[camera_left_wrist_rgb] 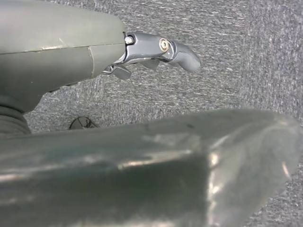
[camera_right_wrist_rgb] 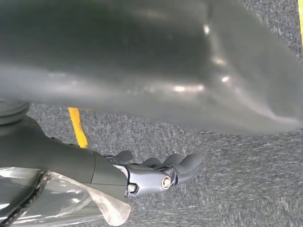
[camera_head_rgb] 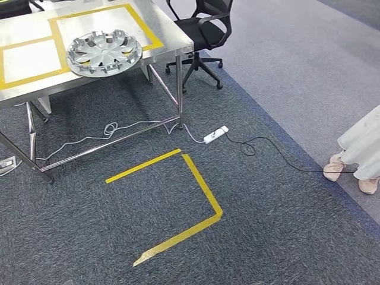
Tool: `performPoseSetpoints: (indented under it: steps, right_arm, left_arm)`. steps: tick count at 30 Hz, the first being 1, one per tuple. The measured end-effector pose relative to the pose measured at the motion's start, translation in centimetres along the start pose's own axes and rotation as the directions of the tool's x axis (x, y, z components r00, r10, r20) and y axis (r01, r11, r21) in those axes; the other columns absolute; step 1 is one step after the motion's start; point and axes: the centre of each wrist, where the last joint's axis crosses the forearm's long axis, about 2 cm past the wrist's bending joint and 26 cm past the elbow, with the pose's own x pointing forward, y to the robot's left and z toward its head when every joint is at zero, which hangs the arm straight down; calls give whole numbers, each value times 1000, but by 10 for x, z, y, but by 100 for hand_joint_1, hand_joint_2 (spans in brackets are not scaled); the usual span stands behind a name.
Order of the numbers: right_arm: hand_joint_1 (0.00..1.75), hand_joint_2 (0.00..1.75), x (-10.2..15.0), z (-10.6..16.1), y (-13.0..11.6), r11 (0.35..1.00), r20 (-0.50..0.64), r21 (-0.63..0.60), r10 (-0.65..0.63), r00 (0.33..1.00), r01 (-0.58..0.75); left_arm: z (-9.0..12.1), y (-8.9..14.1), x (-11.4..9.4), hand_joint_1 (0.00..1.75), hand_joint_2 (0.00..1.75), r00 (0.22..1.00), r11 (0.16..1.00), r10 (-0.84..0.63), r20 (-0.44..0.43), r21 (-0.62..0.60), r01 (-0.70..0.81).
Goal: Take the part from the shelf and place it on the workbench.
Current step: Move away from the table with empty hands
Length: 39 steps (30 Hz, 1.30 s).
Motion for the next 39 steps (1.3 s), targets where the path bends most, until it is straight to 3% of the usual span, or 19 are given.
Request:
performPoseSetpoints:
  steps: [39]
  right_arm:
    - [0,0,2,-1,3,999,17,11,-35,999,34]
  left_arm:
    - [0,2,-1,0,0,1000,1000,-14,12,-13,14]
